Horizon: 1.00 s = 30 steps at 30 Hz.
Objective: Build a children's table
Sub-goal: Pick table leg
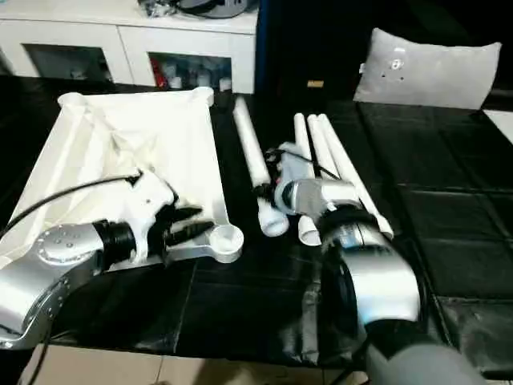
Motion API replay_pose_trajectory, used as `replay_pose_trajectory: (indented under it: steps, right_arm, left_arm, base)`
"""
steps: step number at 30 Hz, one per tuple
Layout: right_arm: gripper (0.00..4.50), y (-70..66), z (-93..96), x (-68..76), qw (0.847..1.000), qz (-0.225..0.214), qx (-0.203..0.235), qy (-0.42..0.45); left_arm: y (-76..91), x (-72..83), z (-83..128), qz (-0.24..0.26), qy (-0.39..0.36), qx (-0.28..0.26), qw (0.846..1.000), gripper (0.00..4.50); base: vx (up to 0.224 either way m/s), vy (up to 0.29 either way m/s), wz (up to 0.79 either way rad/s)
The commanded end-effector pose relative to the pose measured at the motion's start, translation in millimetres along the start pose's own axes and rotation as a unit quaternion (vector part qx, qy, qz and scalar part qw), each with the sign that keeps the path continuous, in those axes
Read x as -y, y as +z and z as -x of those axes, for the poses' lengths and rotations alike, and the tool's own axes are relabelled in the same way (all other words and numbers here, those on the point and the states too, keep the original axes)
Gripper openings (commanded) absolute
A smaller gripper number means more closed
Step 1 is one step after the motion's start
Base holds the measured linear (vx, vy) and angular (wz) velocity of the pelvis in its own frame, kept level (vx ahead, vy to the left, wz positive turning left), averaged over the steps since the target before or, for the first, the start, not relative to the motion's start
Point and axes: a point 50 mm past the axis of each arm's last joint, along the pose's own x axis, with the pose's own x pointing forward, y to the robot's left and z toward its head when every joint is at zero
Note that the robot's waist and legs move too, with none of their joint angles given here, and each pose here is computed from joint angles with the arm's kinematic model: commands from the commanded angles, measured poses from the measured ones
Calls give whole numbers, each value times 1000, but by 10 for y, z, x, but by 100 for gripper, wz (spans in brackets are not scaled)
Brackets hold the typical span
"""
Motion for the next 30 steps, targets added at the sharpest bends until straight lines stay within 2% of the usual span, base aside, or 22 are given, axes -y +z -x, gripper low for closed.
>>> replay_pose_trajectory:
  steps: [1,2,3,4,5,6,8,10,11,12,13,16,20,24,25,27,30]
  right_arm:
    - [186,133,46,-72,998,-8,56,25]
    - [186,164,73,-104,993,15,112,37]
    - [186,176,89,-163,990,24,129,45]
    - [186,176,89,-164,990,25,129,45]
    - [186,186,106,-233,989,16,131,67]
    - [186,182,156,-298,983,-13,148,109]
    - [186,152,227,-290,975,-8,176,132]
    - [186,150,311,-285,969,-21,195,151]
    - [186,156,374,-274,960,-34,215,177]
    - [186,156,374,-274,960,-34,215,177]
    - [186,158,503,-234,942,-53,250,219]
    - [186,140,757,-171,915,-63,287,276]
    - [186,94,898,-203,903,-49,290,312]
    - [186,17,1013,-255,891,-37,281,354]
    - [186,15,1018,-256,891,-37,280,356]
    - [186,-24,1069,-316,880,-34,275,386]
    - [186,-69,1114,-352,873,-30,269,406]
  left_arm:
    - [71,-65,-8,-1,20,18,1000,161]
    - [84,-107,-24,3,38,23,999,161]
    - [107,-164,-3,7,59,28,998,161]
    - [108,-165,-2,7,59,28,998,161]
    - [145,-236,11,20,81,40,996,161]
    - [180,-321,5,40,113,58,991,161]
    - [198,-399,-32,67,148,67,985,161]
    - [285,-451,-62,95,166,93,977,161]
    - [346,-452,-87,104,162,108,975,161]
    - [346,-452,-87,104,162,108,975,178]
    - [493,-446,-143,153,135,153,967,189]
    - [701,-404,-234,199,76,190,958,196]
    - [844,-359,-271,227,25,215,950,196]
    - [1060,-206,-327,271,-68,250,927,196]
    - [1067,-199,-327,272,-71,251,926,196]
    - [1131,-148,-323,273,-98,251,923,196]
    - [1150,-67,-353,261,-110,241,928,196]
  base:
    - [0,0,0]
    - [0,0,0]
    - [0,0,0]
    - [0,0,0]
    - [0,0,0]
    - [0,0,0]
    - [0,0,0]
    - [0,0,0]
    - [0,0,0]
    - [0,0,0]
    - [0,0,0]
    - [0,0,0]
    - [0,0,0]
    - [0,0,0]
    - [0,0,0]
    - [0,0,0]
    - [0,0,0]
